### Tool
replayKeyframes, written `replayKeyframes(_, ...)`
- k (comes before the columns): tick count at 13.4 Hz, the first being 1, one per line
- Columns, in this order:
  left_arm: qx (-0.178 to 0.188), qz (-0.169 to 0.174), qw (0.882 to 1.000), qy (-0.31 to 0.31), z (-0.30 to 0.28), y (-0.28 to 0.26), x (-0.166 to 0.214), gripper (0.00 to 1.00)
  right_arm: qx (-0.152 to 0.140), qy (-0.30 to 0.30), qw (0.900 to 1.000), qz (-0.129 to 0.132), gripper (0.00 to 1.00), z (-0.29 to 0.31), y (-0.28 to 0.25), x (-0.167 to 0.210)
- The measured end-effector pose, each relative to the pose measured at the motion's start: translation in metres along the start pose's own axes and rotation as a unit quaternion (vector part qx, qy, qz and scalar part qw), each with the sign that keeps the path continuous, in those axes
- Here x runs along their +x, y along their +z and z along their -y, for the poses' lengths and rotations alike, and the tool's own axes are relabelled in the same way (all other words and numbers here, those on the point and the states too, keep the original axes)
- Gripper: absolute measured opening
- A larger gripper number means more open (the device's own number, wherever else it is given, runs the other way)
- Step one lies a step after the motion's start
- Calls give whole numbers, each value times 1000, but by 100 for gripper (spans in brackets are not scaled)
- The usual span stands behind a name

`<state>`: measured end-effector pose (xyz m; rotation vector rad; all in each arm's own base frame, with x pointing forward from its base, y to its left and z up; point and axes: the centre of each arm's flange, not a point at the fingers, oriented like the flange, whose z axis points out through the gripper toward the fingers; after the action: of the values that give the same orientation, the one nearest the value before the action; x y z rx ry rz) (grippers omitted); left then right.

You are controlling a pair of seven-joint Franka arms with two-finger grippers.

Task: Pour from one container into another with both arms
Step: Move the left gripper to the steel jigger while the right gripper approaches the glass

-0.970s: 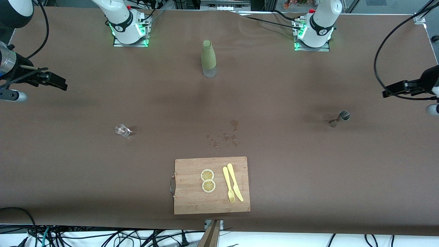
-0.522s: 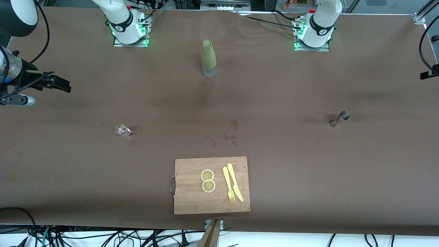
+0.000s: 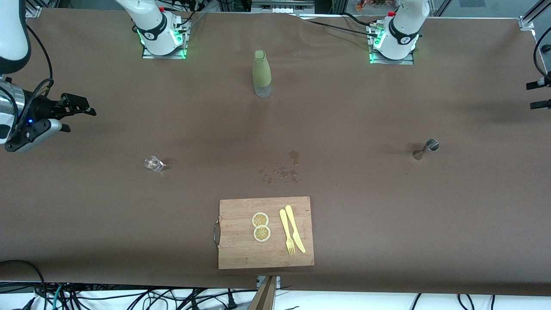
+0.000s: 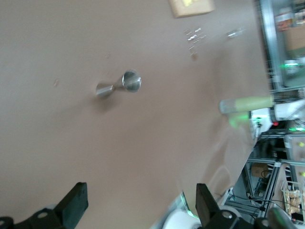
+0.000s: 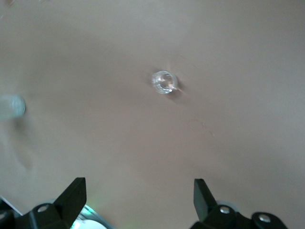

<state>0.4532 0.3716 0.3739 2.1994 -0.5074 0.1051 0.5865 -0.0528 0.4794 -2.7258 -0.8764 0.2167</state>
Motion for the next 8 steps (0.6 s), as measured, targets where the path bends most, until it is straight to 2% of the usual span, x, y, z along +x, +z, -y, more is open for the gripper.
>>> replayKeyframes(3,-56,-61,989,122,60,45,-16,100,28,-117,992,-32,100,-35,21,-5)
replayKeyframes(6,-80,-127,956,250,101,85,-26,100,56,-217,970,-89,100,-80,55,-14)
replayKeyframes(8,-83,-162,931,316,125,112,-33,100,80,-273,948,-141,100,-111,91,-16)
